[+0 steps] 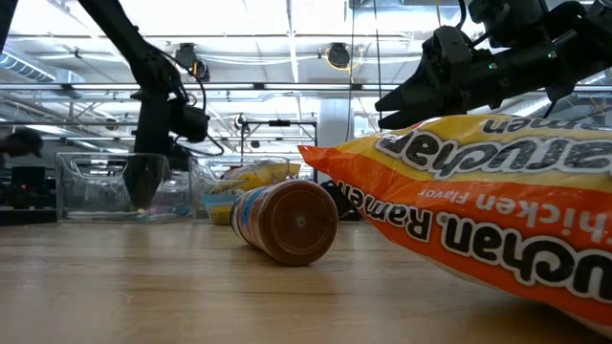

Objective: Pick & Place Food Item
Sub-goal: Put the orange noodle pack into the middle transparent bin

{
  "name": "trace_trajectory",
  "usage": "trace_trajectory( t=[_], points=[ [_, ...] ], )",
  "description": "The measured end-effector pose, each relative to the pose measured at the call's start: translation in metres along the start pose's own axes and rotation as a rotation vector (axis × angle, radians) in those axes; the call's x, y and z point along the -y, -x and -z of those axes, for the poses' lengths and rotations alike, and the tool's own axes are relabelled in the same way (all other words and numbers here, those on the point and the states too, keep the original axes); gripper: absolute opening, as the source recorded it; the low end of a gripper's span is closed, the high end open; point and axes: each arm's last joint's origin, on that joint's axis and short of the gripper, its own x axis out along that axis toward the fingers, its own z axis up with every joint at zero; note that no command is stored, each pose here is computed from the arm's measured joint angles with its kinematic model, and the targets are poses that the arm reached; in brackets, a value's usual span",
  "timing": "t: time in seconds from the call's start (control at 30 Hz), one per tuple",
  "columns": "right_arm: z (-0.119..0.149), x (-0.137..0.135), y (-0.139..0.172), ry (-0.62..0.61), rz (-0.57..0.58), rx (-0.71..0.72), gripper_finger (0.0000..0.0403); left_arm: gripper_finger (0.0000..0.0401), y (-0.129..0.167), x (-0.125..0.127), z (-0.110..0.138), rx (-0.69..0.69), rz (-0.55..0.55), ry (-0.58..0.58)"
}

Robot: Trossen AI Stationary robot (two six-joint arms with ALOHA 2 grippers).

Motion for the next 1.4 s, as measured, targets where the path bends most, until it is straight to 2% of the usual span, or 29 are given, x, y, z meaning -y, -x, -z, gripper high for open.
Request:
trace_trajectory(
  t=[0.23,0.43,0.57,0.83,0.97,1.07,1.27,1.4],
  points=[
    [0.0,0.0,0.0,0.0,0.0,0.0,0.0195,0.0131,0.049,-0.003,0.002,0.022,-0.007,-0.017],
    [0.0,0.0,0.0,0.0,0.0,0.0,0.0195,0.0132,0.102,-0.007,0.02,0.09,0.032,-0.076],
    [0.0,0.0,0.0,0.0,0.0,0.0,0.0195,0.0132,0.131,-0.01,0.044,0.208,0.082,-0.113],
    [0.0,0.0,0.0,0.0,0.0,0.0,0.0194,0.0132,0.176,-0.018,0.111,0.511,0.205,-0.134],
    [0.0,0.0,0.0,0.0,0.0,0.0,0.0194,0.0132,0.181,-0.019,0.145,0.706,0.309,-0.15],
    [0.0,0.0,0.0,0.0,0.0,0.0,0.0194,0.0132,0.171,-0.019,0.167,0.822,0.399,-0.152],
    [0.0,0.0,0.0,0.0,0.0,0.0,0.0194,0.0132,0.134,-0.015,0.2,0.982,0.594,-0.166],
    [0.0,0.0,0.0,-0.003,0.001,0.001,0.0194,0.0132,0.106,-0.01,0.206,1.087,0.717,-0.185]
  ],
)
